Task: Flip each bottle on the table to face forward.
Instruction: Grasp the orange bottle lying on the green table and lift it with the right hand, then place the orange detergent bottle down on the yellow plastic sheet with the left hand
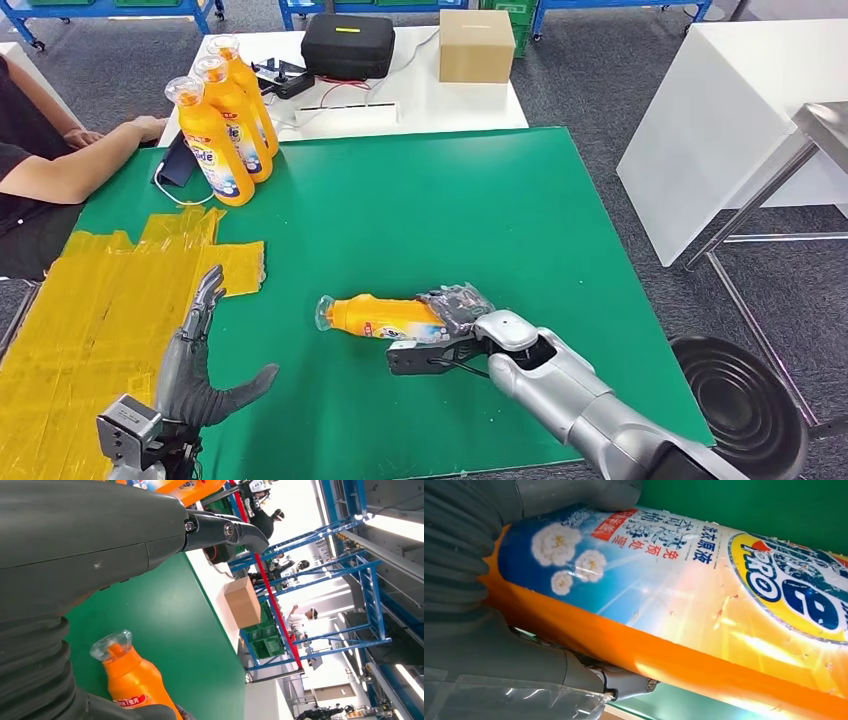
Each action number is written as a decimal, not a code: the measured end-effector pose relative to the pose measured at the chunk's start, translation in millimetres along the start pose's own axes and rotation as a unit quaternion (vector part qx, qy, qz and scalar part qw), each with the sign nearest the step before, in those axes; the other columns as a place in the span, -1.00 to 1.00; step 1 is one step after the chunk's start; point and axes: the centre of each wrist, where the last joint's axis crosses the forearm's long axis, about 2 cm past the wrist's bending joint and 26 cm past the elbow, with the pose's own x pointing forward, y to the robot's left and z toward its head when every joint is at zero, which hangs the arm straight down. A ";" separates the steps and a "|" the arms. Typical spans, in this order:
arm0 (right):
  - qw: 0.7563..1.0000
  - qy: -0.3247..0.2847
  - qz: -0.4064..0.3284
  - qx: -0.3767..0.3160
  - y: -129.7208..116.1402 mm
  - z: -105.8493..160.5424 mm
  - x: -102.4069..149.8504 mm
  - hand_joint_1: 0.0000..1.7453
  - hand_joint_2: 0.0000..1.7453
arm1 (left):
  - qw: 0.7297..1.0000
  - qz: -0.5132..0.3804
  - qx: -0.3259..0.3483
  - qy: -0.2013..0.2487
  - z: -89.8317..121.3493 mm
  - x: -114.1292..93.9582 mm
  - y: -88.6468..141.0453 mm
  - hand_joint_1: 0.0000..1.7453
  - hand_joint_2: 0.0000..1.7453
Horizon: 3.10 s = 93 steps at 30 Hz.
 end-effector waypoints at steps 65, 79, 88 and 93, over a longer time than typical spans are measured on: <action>0.882 -0.353 -0.263 -0.166 -50.8 30.7 181.9 1.00 1.00 | 0.950 0.311 0.036 0.009 35.3 20.4 -19.9 -1.00 1.00; 0.886 -0.377 -0.232 -0.137 -43.0 26.7 197.0 1.00 1.00 | 0.929 0.370 0.020 0.016 44.8 17.0 -18.3 -1.00 1.00; 0.884 -0.405 -0.206 -0.110 -41.6 26.7 211.1 1.00 1.00 | 0.925 0.378 0.015 0.031 50.6 13.1 -17.3 -1.00 1.00; 0.882 -0.424 -0.188 -0.086 -40.5 27.1 218.1 1.00 1.00 | 0.928 0.371 0.016 0.038 54.3 11.7 -15.3 -1.00 1.00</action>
